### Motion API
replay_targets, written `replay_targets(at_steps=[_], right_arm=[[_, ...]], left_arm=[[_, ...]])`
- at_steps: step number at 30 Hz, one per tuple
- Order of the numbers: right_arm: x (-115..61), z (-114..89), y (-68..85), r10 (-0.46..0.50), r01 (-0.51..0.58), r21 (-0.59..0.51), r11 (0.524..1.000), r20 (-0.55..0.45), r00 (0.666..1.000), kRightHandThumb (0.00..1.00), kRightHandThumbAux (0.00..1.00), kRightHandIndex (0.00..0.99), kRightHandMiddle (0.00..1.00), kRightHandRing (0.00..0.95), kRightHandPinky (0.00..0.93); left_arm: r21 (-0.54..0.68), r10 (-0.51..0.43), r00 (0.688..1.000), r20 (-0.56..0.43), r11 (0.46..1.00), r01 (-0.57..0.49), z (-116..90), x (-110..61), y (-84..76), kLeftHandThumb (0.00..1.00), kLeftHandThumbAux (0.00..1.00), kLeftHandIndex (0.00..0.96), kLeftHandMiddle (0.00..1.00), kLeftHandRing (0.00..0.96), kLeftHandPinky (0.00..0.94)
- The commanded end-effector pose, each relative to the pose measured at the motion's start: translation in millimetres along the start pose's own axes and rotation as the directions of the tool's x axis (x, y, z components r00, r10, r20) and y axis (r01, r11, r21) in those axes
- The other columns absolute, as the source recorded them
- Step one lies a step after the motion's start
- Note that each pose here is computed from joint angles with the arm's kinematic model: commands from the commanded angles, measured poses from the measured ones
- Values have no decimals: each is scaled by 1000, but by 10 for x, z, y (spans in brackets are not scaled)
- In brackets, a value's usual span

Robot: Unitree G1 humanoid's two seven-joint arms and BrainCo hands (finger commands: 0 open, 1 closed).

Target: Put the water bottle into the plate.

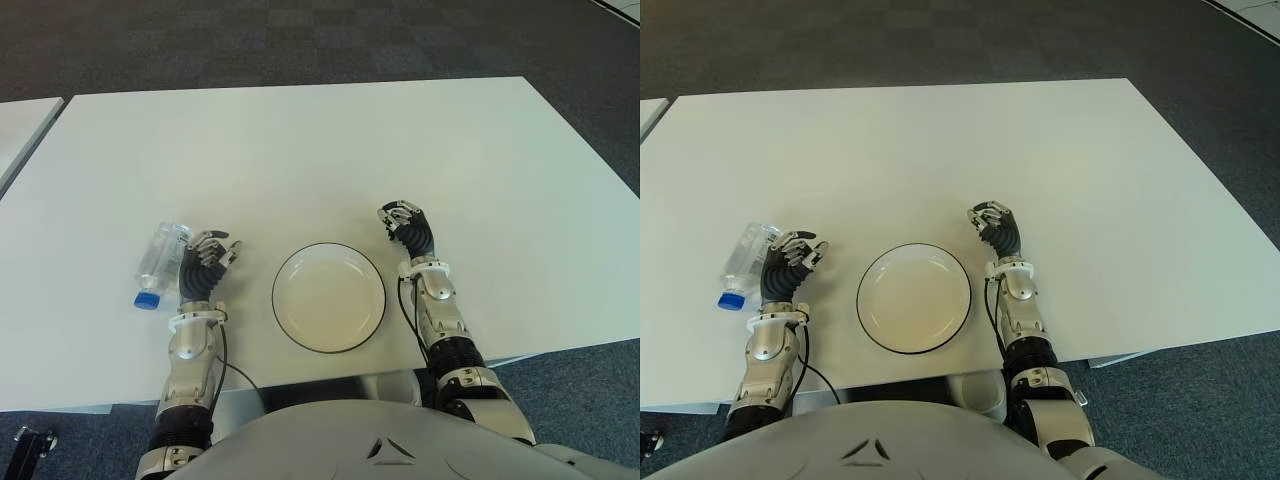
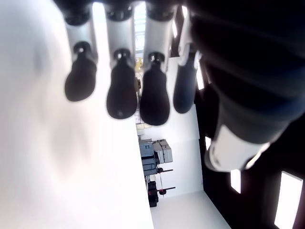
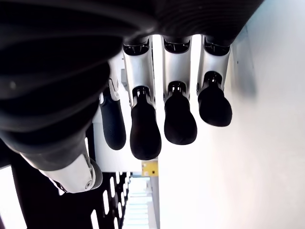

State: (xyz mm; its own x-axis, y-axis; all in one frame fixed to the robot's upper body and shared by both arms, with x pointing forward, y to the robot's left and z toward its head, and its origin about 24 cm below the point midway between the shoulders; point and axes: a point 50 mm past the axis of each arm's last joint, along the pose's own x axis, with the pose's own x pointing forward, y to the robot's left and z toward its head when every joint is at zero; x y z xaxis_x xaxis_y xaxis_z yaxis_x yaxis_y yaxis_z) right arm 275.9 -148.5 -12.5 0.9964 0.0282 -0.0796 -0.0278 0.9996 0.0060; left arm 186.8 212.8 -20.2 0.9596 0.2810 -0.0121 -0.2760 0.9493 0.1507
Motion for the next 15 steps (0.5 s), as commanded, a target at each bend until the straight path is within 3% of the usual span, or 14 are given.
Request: replay_targets(at_steps=[1,12,15], right_arm=[[-33,-84,11,0,0,12,1000,-40,999,706,727,438,745,750,750],[-35,-86,15,-4,4,8,1000,-40,999,706,727,438,747,752,757],[-36,-87,16,-6,6,6,1000,-41,999,706,727,438,750,752,755]], left_arm=[[2,10,1000,-12,1000,-10,-6,-6,21,699,719,434,727,733,722],[49,56,997,44,997,-58,44,-19,33,700,719,434,735,740,725],[127,124,979,162,981,-145,220,-113,41,701,718,434,736,738,714]])
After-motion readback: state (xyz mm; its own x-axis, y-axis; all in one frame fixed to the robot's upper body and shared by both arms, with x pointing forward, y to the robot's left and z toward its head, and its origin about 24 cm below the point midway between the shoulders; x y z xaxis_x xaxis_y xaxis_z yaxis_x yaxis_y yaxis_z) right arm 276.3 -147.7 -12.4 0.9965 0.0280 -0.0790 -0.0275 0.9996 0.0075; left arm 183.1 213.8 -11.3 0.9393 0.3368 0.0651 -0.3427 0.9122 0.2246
